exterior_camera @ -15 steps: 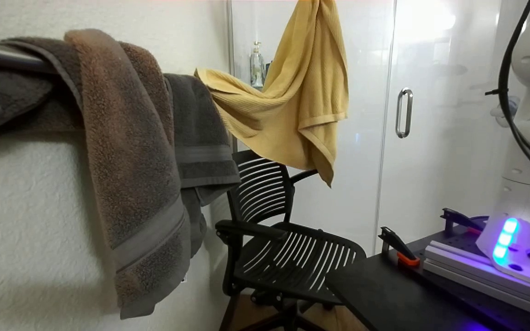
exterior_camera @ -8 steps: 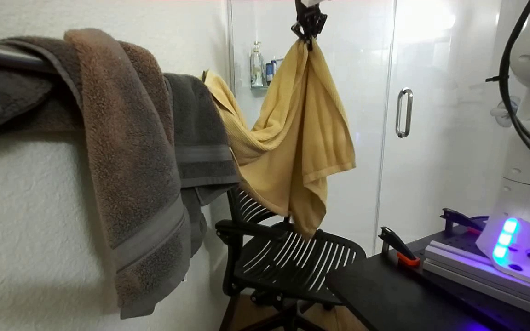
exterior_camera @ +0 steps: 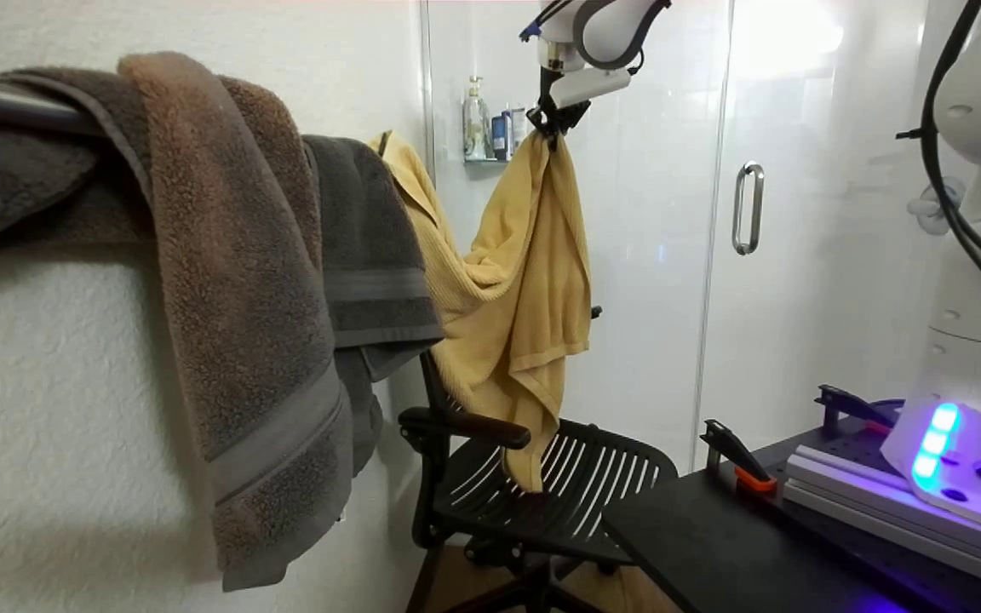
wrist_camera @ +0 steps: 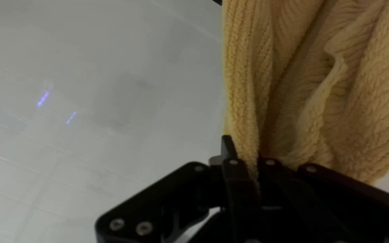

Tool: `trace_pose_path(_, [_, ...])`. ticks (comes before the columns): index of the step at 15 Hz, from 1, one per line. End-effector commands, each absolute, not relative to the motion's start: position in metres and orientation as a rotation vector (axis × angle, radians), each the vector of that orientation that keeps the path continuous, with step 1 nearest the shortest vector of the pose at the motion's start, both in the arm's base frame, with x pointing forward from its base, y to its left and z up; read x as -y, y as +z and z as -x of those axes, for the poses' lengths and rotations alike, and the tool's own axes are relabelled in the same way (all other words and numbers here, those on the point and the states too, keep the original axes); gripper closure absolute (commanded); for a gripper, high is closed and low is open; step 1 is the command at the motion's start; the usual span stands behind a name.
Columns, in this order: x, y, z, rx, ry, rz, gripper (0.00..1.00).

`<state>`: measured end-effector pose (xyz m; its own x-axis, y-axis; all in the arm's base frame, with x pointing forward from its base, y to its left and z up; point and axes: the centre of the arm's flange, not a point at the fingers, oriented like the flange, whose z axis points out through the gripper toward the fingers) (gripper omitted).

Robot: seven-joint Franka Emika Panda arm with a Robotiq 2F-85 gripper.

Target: Unhang the yellow and gray towels and put them on the chair, and then open the bathing room door

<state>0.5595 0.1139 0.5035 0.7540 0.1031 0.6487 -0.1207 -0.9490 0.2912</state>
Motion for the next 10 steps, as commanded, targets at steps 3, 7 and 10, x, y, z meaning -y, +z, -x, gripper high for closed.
trace_pose_path(3, [-0.126,0.48,-0.532,-0.055,1.173,-2.728,0.63])
trace_pose_path(7, [-0.134,0.481,-0.54,-0.053,1.165,-2.737,0.58])
trace_pose_path(10, [-0.134,0.481,-0.54,-0.056,1.17,-2.739,0.47])
